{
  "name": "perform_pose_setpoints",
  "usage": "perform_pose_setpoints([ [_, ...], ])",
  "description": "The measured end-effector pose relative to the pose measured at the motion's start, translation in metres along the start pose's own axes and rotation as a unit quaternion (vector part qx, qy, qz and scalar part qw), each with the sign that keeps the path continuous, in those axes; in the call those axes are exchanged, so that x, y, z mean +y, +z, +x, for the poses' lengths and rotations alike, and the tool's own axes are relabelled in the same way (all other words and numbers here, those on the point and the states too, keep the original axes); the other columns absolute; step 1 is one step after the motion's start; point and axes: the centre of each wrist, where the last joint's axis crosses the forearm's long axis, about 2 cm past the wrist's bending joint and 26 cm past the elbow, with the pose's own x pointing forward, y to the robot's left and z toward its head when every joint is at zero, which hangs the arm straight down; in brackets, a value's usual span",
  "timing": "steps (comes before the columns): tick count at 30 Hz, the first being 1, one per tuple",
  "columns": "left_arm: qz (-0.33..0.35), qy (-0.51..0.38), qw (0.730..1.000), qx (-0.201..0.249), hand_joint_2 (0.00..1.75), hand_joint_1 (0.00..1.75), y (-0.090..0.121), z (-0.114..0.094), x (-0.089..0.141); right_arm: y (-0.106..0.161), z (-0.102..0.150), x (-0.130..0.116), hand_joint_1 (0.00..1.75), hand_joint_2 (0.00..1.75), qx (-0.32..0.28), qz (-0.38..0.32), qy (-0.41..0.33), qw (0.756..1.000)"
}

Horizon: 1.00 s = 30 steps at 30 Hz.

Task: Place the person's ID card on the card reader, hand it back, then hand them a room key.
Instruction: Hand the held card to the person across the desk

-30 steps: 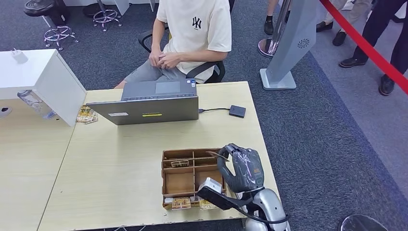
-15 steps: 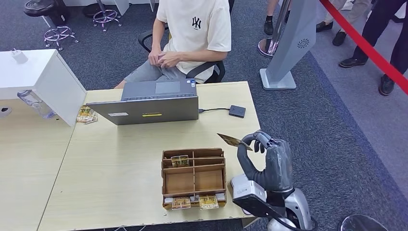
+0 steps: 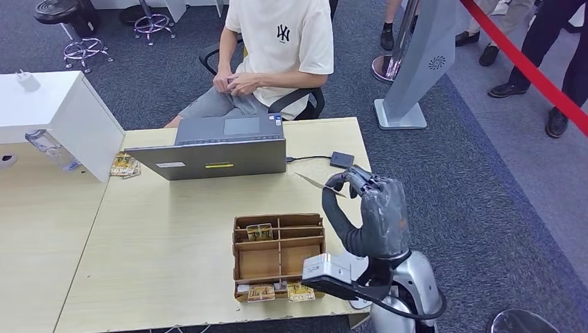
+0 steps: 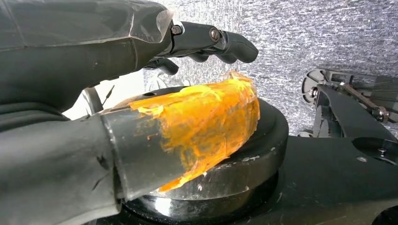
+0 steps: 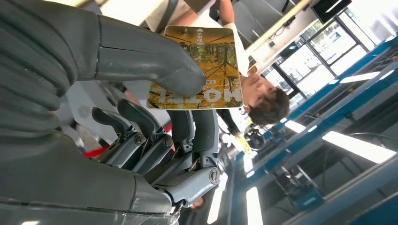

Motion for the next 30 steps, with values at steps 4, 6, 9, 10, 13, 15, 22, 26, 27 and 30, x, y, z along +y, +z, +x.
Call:
perform_pose_setpoints([
  [4, -0.002, -0.008, 1.0, 0.0, 0.0, 0.0, 0.0, 0.0, 0.001, -0.024, 0.004, 0.013, 1.75, 1.75, -0.028, 0.009, 0.02, 0.999],
  [6, -0.003, -0.013, 1.0, 0.0, 0.0, 0.0, 0.0, 0.0, 0.001, -0.036, 0.004, 0.02, 1.75, 1.75, -0.04, 0.015, 0.034, 0.999],
  [9, -0.002, -0.019, 1.0, 0.001, 0.0, 0.0, -0.001, 0.001, 0.003, -0.051, 0.004, 0.029, 1.75, 1.75, -0.052, 0.02, 0.044, 0.997],
  [10, -0.002, -0.02, 1.0, 0.001, 0.0, 0.0, -0.001, 0.001, 0.003, -0.054, 0.004, 0.031, 1.75, 1.75, -0.056, 0.021, 0.044, 0.997],
  [13, -0.002, -0.024, 1.0, 0.001, 0.0, 0.0, -0.001, 0.0, 0.004, -0.06, 0.003, 0.035, 1.75, 1.75, -0.063, 0.026, 0.045, 0.997],
  [15, -0.001, -0.026, 1.0, 0.001, 0.0, 0.0, -0.001, 0.0, 0.004, -0.062, 0.003, 0.038, 1.75, 1.75, -0.065, 0.029, 0.048, 0.996],
  [22, -0.003, -0.042, 0.999, 0.001, 0.0, 0.0, -0.001, 0.001, 0.006, -0.085, -0.001, 0.051, 1.75, 1.75, -0.071, 0.052, 0.093, 0.992],
  [26, -0.004, -0.052, 0.999, 0.0, 0.0, 0.0, -0.001, 0.001, 0.007, -0.097, -0.005, 0.06, 1.75, 1.75, -0.076, 0.063, 0.113, 0.989],
  [27, -0.004, -0.055, 0.998, 0.0, 0.0, 0.0, -0.001, 0.001, 0.007, -0.1, -0.006, 0.063, 1.75, 1.75, -0.076, 0.066, 0.12, 0.988],
  [30, -0.006, -0.063, 0.998, -0.001, 0.0, 0.0, -0.001, 0.002, 0.007, -0.109, -0.008, 0.071, 1.75, 1.75, -0.078, 0.073, 0.142, 0.984],
])
